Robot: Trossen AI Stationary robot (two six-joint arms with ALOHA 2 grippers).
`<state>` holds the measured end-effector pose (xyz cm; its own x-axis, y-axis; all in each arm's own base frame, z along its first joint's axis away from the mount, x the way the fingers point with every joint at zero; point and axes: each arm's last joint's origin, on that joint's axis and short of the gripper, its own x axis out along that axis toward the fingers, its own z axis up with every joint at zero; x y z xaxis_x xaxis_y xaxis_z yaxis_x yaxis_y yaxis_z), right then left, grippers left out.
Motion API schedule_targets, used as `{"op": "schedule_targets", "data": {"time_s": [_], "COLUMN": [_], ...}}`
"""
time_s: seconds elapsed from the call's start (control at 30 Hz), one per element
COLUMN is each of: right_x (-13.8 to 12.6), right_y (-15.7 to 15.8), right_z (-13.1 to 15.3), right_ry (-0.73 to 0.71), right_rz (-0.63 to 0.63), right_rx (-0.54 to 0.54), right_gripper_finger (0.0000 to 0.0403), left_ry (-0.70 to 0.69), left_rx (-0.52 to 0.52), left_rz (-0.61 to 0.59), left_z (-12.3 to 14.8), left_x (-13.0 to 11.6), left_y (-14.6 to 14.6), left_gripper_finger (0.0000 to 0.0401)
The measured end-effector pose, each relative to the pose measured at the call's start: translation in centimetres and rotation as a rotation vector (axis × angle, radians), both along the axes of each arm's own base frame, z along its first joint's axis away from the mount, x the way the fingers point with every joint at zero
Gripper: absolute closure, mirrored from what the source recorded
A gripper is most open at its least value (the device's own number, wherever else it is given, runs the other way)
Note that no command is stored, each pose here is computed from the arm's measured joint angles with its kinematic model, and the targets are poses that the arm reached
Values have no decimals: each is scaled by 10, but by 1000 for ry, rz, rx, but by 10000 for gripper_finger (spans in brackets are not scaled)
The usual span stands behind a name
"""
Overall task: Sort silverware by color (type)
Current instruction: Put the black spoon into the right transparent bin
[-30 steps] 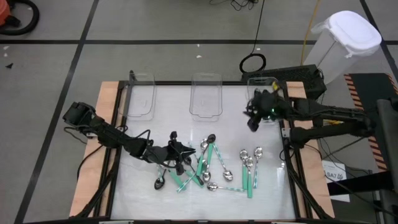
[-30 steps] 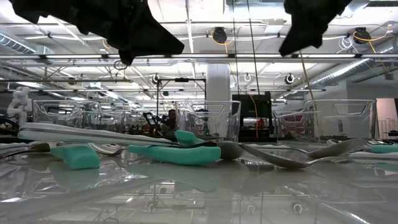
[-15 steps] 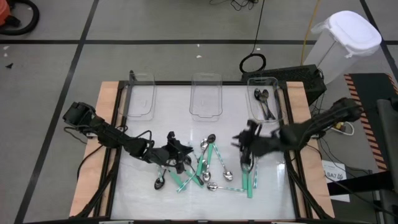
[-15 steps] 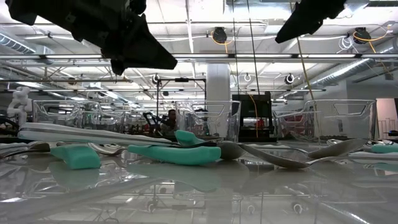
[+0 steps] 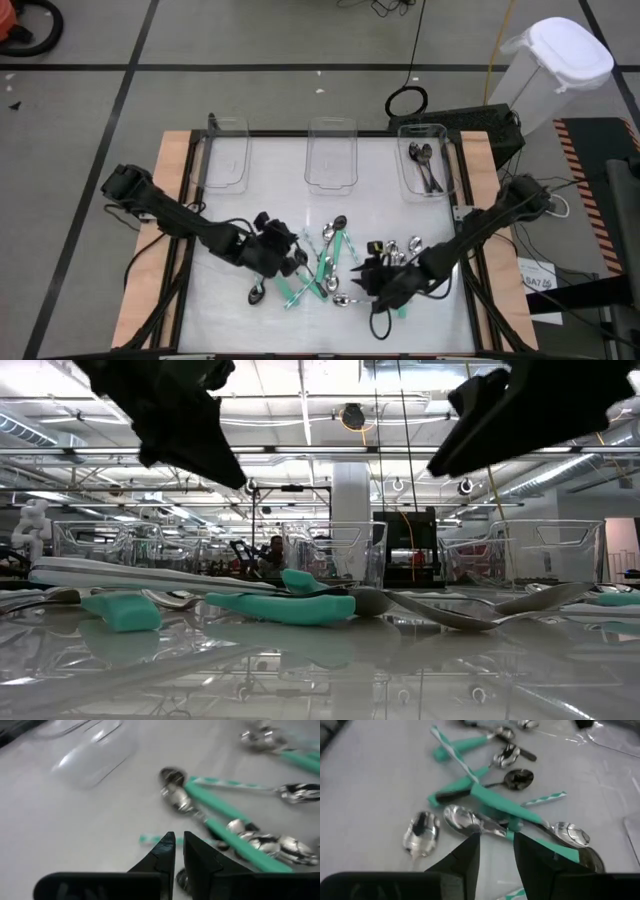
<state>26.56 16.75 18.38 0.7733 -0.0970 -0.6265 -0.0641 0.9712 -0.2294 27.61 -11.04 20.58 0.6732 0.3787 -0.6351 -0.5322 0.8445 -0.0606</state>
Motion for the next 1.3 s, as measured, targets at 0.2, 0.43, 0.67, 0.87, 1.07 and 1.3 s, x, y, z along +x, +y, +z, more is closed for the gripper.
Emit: {"op": "schedule_targets", "data": {"time_s": [0.2, 0.43, 0.67, 0.87, 1.07, 1.3], "right_x": [3, 3, 3, 3, 6, 9], "right_y": [2, 2, 2, 2, 5, 6], "right_z": [-11, -11, -11, -10, -7, -4], "right_ry": [26, 26, 23, 16, -30, -66], "right_rz": [13, 14, -5, -18, -16, -2], "right_rx": [-30, -28, -5, 15, 47, 57], "right_gripper_finger": [287, 287, 287, 287, 287, 287], "left_ry": [88, 135, 207, 198, 183, 250], "left_rx": [-92, -134, -296, -391, -432, -394], "left_rz": [142, 187, 185, 231, 256, 283], "left_z": [18, 6, -11, -14, -16, -40], "left_x": [-10, -23, -33, -43, -51, -47], "left_y": [-8, -20, -51, -68, -79, -84], "left_gripper_finger": [363, 363, 364, 364, 364, 364]}}
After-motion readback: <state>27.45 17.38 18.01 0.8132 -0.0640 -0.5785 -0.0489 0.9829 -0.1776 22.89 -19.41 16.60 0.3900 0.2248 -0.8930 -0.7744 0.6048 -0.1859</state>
